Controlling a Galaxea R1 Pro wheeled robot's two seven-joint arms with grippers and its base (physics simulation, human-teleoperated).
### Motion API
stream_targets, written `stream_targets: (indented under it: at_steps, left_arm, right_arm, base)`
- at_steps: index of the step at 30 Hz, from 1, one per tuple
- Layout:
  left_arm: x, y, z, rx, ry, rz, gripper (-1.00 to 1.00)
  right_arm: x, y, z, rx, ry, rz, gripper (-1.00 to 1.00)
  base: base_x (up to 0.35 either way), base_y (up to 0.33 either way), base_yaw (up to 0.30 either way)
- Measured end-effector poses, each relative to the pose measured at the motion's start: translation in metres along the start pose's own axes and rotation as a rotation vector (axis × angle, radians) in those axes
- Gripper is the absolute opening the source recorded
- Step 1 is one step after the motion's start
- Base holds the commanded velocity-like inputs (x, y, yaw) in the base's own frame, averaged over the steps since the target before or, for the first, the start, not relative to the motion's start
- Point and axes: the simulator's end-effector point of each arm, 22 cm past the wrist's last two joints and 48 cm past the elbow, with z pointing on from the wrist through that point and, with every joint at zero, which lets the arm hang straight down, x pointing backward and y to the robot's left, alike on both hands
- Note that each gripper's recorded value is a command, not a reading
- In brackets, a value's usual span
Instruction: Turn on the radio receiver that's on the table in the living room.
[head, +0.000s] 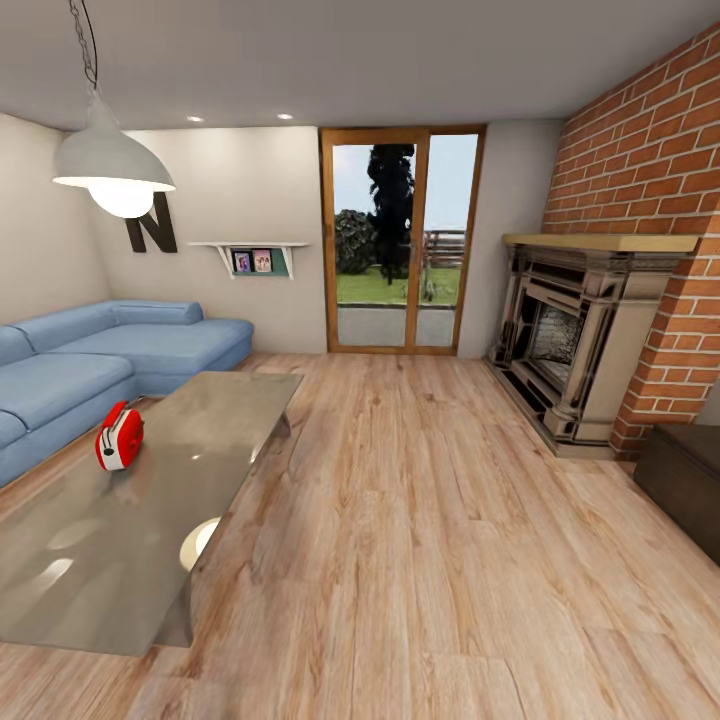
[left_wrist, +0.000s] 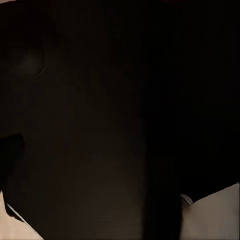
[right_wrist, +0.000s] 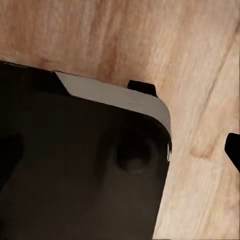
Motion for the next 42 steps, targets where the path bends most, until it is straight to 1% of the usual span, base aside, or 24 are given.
stream_targets:
  at_steps: [1,2,3,4,6,8,9,10,11,12,14,16,17,18,20,24,26,29,32,33,42]
  left_arm:
    - [-0.007,0.001,0.000,-0.002,-0.018,-0.001,1.00]
    - [-0.011,0.002,0.000,-0.004,-0.026,-0.002,1.00]
    - [-0.020,0.006,0.001,-0.008,-0.046,-0.003,1.00]
    - [-0.033,0.009,0.001,-0.014,-0.072,-0.003,1.00]
    - [-0.061,0.021,0.000,-0.038,-0.130,-0.004,1.00]
    - [-0.080,0.047,-0.003,-0.099,-0.168,-0.014,1.00]
    - [-0.088,0.062,-0.005,-0.140,-0.185,-0.033,1.00]
    - [-0.101,0.086,-0.010,-0.204,-0.216,-0.084,1.00]
    - [-0.112,0.104,-0.015,-0.248,-0.241,-0.129,1.00]
    - [-0.127,0.130,-0.023,-0.304,-0.278,-0.196,1.00]
    - [-0.144,0.159,-0.034,-0.356,-0.323,-0.278,1.00]
    - [-0.152,0.171,-0.039,-0.372,-0.345,-0.311,1.00]
    - [-0.161,0.178,-0.043,-0.379,-0.368,-0.336,1.00]
    - [-0.168,0.180,-0.046,-0.380,-0.386,-0.350,1.00]
    - [-0.180,0.184,-0.052,-0.381,-0.417,-0.365,1.00]
    - [-0.224,0.186,-0.070,-0.368,-0.520,-0.390,1.00]
    - [-0.234,0.184,-0.074,-0.355,-0.545,-0.403,1.00]
    - [-0.241,0.183,-0.077,-0.344,-0.564,-0.407,1.00]
    - [-0.245,0.193,-0.081,-0.353,-0.578,-0.405,1.00]
    - [-0.246,0.200,-0.084,-0.362,-0.582,-0.403,1.00]
    - [-0.246,0.206,-0.085,-0.370,-0.585,-0.399,1.00]
  right_arm:
    - [-0.070,-0.011,-0.004,0.026,-0.145,-0.067,1.00]
    - [-0.133,-0.021,-0.016,0.056,-0.275,-0.098,1.00]
    - [-0.146,-0.022,-0.020,0.066,-0.304,-0.142,1.00]
    - [-0.161,-0.023,-0.025,0.076,-0.336,-0.173,1.00]
    - [-0.195,-0.027,-0.038,0.098,-0.409,-0.205,1.00]
    - [-0.224,-0.031,-0.051,0.119,-0.470,-0.218,1.00]
    - [-0.241,-0.034,-0.058,0.130,-0.500,-0.220,1.00]
    - [-0.271,-0.040,-0.069,0.147,-0.544,-0.222,1.00]
    - [-0.292,-0.045,-0.076,0.159,-0.569,-0.220,1.00]
    - [-0.317,-0.053,-0.084,0.175,-0.578,-0.215,1.00]
    - [-0.349,-0.066,-0.093,0.202,-0.562,-0.206,1.00]
    - [-0.363,-0.071,-0.099,0.213,-0.559,-0.202,1.00]
    - [-0.371,-0.074,-0.102,0.219,-0.559,-0.201,1.00]
    - [-0.373,-0.074,-0.103,0.221,-0.560,-0.200,1.00]
    - [-0.376,-0.075,-0.105,0.222,-0.563,-0.200,1.00]
    - [-0.386,-0.073,-0.110,0.221,-0.602,-0.206,1.00]
    - [-0.387,-0.073,-0.111,0.220,-0.609,-0.208,1.00]
    - [-0.387,-0.073,-0.111,0.220,-0.611,-0.209,1.00]
    - [-0.387,-0.072,-0.111,0.219,-0.612,-0.209,1.00]
    - [-0.387,-0.072,-0.111,0.218,-0.612,-0.209,1.00]
    - [-0.387,-0.072,-0.110,0.217,-0.611,-0.209,1.00]
  base:
    - [0.000,0.000,0.000]
    - [0.000,0.000,0.000]
    - [0.000,0.000,0.000]
    - [0.000,0.000,0.000]
    - [0.000,0.000,0.000]
    - [0.000,0.000,0.000]
    - [0.000,0.000,0.000]
    - [0.000,0.000,0.000]
    - [0.000,0.000,0.000]
    - [0.000,0.000,0.000]
    - [0.000,0.000,0.000]
    - [0.000,0.000,0.000]
    - [0.000,0.000,0.000]
    - [0.000,0.000,0.000]
    - [0.000,0.000,0.000]
    - [0.000,0.000,0.000]
    - [0.000,0.000,0.000]
    - [0.000,0.000,0.000]
    - [0.000,0.000,0.000]
    - [0.000,0.000,0.000]
    - [0.000,0.000,0.000]
